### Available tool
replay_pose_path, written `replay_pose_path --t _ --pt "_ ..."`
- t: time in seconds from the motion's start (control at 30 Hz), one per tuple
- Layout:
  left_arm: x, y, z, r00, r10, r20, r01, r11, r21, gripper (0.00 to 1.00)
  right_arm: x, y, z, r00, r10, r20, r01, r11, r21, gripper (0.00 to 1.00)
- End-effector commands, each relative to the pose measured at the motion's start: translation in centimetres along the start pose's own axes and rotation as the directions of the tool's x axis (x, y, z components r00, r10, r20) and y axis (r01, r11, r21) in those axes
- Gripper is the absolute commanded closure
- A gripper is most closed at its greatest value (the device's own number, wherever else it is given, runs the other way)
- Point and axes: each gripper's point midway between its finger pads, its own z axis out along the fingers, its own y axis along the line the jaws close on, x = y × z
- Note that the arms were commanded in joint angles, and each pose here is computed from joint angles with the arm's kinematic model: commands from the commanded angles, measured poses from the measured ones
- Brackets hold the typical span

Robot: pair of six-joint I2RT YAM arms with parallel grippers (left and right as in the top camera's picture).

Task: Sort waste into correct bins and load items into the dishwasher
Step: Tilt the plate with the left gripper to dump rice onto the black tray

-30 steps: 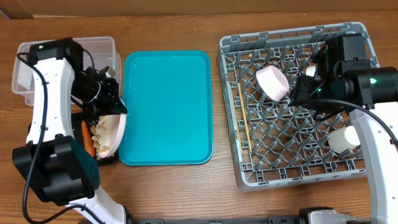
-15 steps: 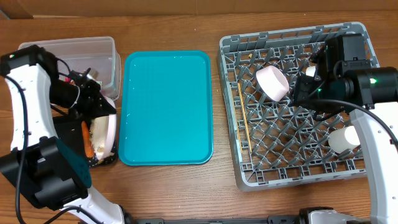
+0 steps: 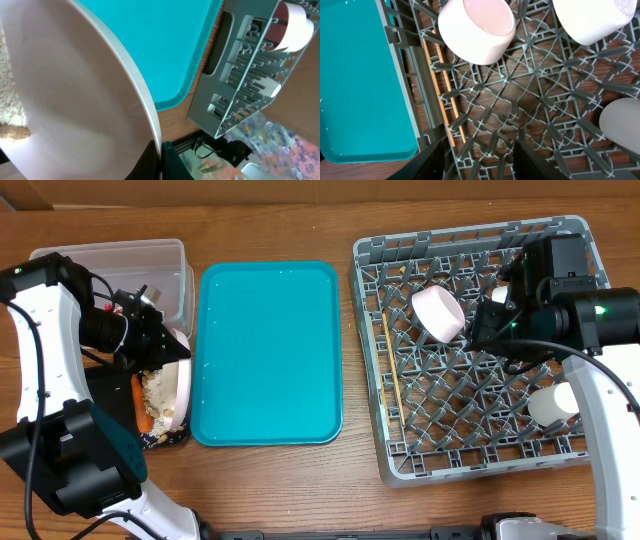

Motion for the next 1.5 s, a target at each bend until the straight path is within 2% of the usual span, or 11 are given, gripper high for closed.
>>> replay_pose_path --t 0.0,0.13,0.3,0.8,0.9,0.97,1.13,1.17,1.23,1.3,1.47 --pt "0.7 0.3 -0.6 0.999 -0.031 0.008 0.031 0.999 -0.004 0.96 0.0 -0.2 0.0 1.0 -0.002 0.002 0.002 1.0 0.0 0.53" --pt "0.3 -0.9 -1.1 0.997 0.053 0.052 -0.058 0.993 0.106 0.96 0.0 -0.2 0.0 1.0 -0.002 0.001 0.002 1.0 0.0 0.53" --pt "0.0 -0.2 -2.6 0.994 0.0 0.106 -0.019 0.984 0.175 0.96 0.1 -0.2 0.0 1.0 -0.001 -0.001 0.001 1.0 0.001 0.53" --pt "-0.8 -1.1 -3.8 0.973 0.09 0.212 -0.143 0.958 0.248 0.96 0.0 -0.2 0.0 1.0 0.002 -0.001 -0.002 1.0 0.0 0.53" --pt "-0.5 -1.7 -3.9 0.981 0.042 0.192 -0.098 0.95 0.298 0.96 0.0 -0.1 0.0 1.0 0.002 0.002 -0.002 1.0 -0.001 0.52" --pt "-0.8 -2.0 -4.1 0.965 0.109 0.238 -0.176 0.942 0.285 0.96 0.0 -0.2 0.0 1.0 0.002 0.0 -0.002 1.0 0.0 0.52" --pt "-0.1 -1.6 -4.0 0.982 0.024 0.188 -0.077 0.956 0.282 0.96 0.0 -0.2 0.0 1.0 0.002 0.001 -0.002 1.0 0.0 0.53" --pt "-0.2 -1.7 -4.2 0.973 0.084 0.217 -0.142 0.954 0.266 0.96 0.0 -0.2 0.0 1.0 0.002 0.001 -0.002 1.0 0.0 0.52" --pt "-0.7 -1.0 -4.1 0.978 0.019 0.207 -0.072 0.966 0.25 0.96 0.0 -0.2 0.0 1.0 0.002 0.002 -0.002 1.0 0.0 0.52" --pt "-0.5 -1.5 -4.3 0.968 0.088 0.233 -0.152 0.951 0.27 0.96 0.0 -0.1 0.0 1.0 0.002 0.002 -0.002 1.0 -0.001 0.52" --pt "-0.5 -1.3 -4.3 0.969 0.089 0.23 -0.149 0.954 0.26 0.96 0.0 -0.1 0.0 1.0 0.002 0.003 -0.002 1.0 -0.001 0.52"
